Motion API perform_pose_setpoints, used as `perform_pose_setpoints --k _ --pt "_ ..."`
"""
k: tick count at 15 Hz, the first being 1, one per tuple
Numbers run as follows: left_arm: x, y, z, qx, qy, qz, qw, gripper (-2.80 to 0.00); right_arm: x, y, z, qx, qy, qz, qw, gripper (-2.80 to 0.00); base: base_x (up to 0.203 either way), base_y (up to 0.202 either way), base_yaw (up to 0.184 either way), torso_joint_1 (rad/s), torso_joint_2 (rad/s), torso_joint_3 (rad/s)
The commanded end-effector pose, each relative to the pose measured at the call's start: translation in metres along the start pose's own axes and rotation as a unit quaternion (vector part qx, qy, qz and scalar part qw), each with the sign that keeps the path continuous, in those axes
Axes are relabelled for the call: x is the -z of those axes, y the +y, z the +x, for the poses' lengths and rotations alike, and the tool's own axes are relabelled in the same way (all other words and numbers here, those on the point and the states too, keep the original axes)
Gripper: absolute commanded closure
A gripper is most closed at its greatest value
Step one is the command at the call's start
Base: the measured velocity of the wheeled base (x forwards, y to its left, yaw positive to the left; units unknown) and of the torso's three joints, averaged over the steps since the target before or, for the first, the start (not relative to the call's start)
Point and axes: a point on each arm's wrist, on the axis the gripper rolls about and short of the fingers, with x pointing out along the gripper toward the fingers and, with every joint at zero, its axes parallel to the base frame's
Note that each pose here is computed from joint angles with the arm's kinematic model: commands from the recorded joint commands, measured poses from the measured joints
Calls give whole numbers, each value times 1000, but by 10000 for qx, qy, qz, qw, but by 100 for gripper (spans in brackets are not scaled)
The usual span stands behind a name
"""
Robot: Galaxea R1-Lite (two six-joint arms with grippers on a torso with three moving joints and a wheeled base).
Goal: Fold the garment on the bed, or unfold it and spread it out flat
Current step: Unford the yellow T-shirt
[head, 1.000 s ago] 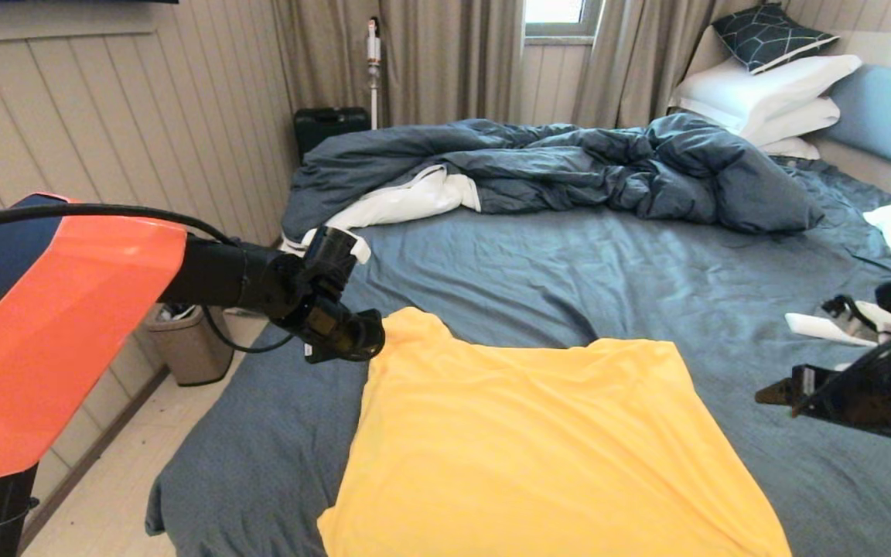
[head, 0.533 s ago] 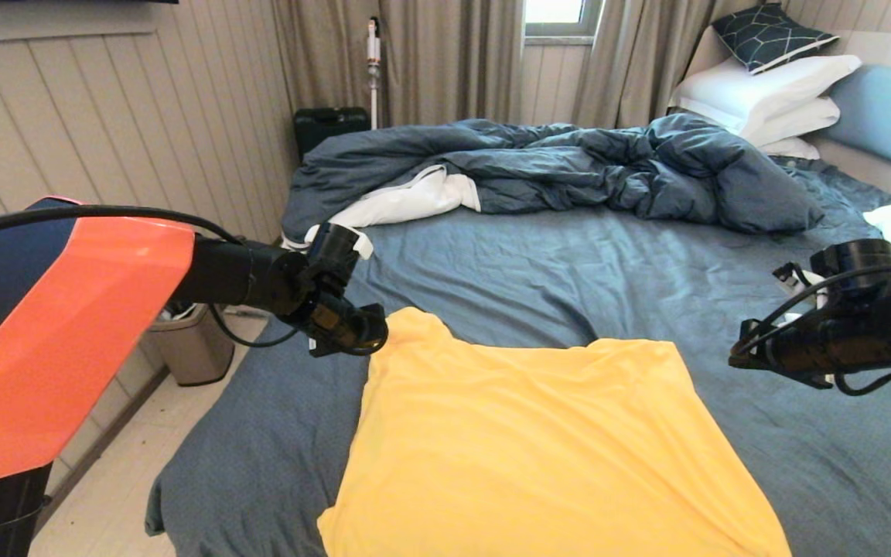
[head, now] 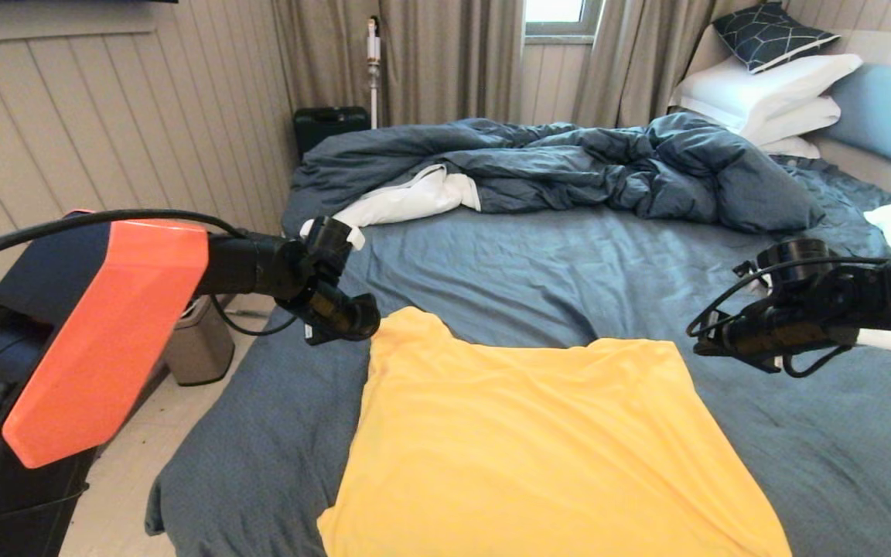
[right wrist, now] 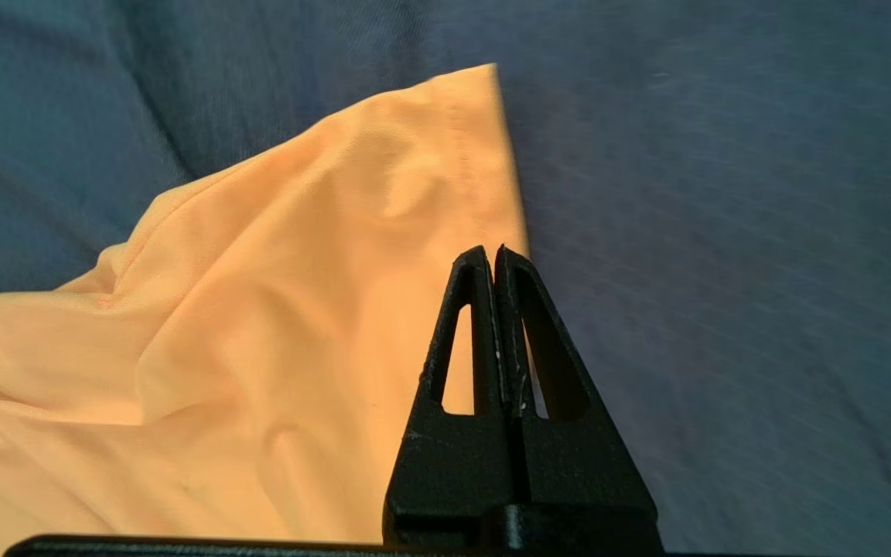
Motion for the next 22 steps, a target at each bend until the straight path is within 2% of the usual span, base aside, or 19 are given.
perform_pose_setpoints --k 1,8,9,10,15,20,22 --pt "3 3 13 -64 90 -18 9999 0 -2 -1 18 0 80 9 10000 0 0 0 0 0 0 0" --pt "6 5 23 -88 146 44 9998 0 -9 2 37 3 169 -5 9999 0 0 0 0 0 0 0" --pt "5 5 23 -87 139 42 9999 0 -10 2 38 0 161 -19 9999 -274 0 0 0 0 0 0" --pt "5 4 23 -79 126 35 9999 -280 -12 1 37 2 135 -14 9999 -280 0 0 0 0 0 0" --pt "4 5 22 -38 155 13 9999 -280 -13 0 40 8 114 -3 9999 -280 0 0 0 0 0 0" --pt "27 -7 25 334 833 95 9959 -280 -12 -4 43 42 149 21 9999 -280 0 0 0 0 0 0" --pt "30 -8 30 345 875 110 9955 -280 -11 -4 46 39 170 17 9998 -280 0 0 0 0 0 0"
